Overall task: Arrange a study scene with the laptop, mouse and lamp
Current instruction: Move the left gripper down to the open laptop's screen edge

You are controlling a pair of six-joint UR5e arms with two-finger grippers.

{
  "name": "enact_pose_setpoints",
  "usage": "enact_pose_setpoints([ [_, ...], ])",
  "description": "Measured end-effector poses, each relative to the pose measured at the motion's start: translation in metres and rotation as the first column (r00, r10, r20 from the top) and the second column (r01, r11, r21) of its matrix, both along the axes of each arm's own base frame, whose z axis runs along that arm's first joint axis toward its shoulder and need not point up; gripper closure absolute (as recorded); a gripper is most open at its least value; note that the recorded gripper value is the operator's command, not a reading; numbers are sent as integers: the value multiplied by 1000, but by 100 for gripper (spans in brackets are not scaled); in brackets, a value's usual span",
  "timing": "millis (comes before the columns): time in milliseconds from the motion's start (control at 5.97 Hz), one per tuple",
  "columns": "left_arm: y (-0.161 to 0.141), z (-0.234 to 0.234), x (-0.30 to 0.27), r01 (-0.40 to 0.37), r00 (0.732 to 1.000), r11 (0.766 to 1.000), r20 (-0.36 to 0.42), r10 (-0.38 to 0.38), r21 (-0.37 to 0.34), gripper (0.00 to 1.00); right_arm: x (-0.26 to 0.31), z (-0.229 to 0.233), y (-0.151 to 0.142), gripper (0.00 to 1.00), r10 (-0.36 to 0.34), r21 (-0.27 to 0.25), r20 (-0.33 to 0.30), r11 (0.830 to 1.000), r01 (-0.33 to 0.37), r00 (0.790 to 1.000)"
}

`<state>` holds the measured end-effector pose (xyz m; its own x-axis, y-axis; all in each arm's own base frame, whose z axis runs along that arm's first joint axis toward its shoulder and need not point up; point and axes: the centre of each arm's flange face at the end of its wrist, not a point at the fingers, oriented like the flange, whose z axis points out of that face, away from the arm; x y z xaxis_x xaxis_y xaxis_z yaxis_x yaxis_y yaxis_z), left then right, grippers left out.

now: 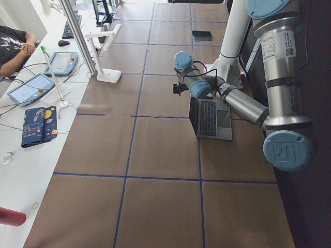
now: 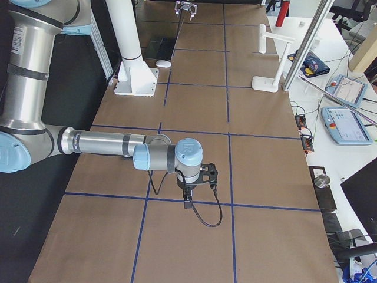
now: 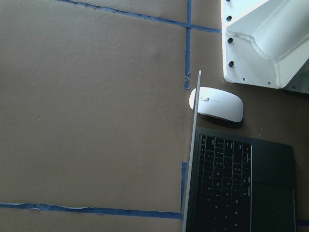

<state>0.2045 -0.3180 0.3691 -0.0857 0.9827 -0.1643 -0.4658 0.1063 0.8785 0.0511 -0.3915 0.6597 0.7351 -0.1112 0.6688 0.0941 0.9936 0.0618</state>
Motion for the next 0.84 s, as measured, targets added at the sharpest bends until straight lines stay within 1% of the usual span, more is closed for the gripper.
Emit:
enact_pose_setpoints([
  [167, -2, 8, 6, -6, 1000, 1000, 13, 6, -8, 1, 0, 0, 0, 0, 0, -1, 0, 1000, 0, 1000],
  [502, -1, 14, 17, -23, 999, 1000, 22, 24, -16, 9, 0, 0, 1, 0, 0, -1, 0, 1000, 0, 1000],
  [670, -5, 17, 27, -35, 999, 999, 25, 35, -20, 15, 0, 1, 1, 0, 0, -2, 0, 1000, 0, 1000],
  [837, -7, 21, 39, -51, 998, 998, 29, 52, -25, 29, 0, 1, 1, 0, 0, -3, 0, 1000, 0, 1000],
])
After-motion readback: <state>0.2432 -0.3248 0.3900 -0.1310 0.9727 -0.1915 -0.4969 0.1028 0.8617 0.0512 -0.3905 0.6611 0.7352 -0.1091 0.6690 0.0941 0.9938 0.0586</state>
